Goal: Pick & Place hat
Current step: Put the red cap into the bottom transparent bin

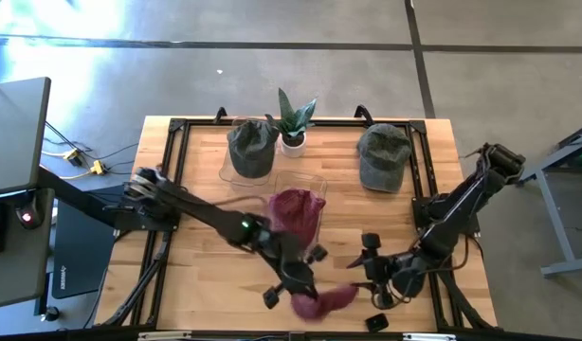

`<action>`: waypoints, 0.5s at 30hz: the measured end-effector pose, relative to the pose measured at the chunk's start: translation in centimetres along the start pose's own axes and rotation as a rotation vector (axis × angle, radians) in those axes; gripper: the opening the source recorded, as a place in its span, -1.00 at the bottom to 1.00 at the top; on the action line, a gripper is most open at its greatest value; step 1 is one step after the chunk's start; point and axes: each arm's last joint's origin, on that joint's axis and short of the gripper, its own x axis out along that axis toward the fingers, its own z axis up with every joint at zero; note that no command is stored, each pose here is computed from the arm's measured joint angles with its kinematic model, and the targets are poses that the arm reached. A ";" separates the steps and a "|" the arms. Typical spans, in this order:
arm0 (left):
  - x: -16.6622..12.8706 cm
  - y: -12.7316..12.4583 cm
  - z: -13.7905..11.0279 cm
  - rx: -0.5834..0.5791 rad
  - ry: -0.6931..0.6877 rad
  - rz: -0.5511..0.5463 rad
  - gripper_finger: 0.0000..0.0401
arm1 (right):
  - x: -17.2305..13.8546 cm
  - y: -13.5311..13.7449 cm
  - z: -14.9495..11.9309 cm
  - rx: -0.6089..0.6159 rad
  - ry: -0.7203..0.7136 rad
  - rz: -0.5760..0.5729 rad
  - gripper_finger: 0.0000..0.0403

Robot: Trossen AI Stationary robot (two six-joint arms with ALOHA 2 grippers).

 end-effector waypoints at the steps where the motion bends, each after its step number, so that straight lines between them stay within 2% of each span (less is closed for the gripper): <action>1: -1.0 0.0 0.9 0.011 -0.003 0.043 -0.99 | -0.1 0.1 -0.1 -0.008 -0.007 -0.017 0.00; 7: -7.5 -0.6 4.6 0.033 0.029 0.258 -1.00 | -0.5 1.0 -0.7 -0.008 -0.050 -0.084 -0.02; 10: -9.7 -1.0 5.6 0.041 0.026 0.300 -1.00 | -0.5 1.1 -0.8 -0.014 -0.071 -0.127 -0.02; 12: -11.2 -1.4 5.9 0.056 0.074 0.341 -1.00 | -0.4 1.1 -0.8 -0.015 -0.075 -0.141 -0.01; 15: -12.8 -1.5 5.9 0.109 0.169 0.469 -1.00 | -0.3 1.0 -0.8 -0.008 -0.081 -0.157 -0.01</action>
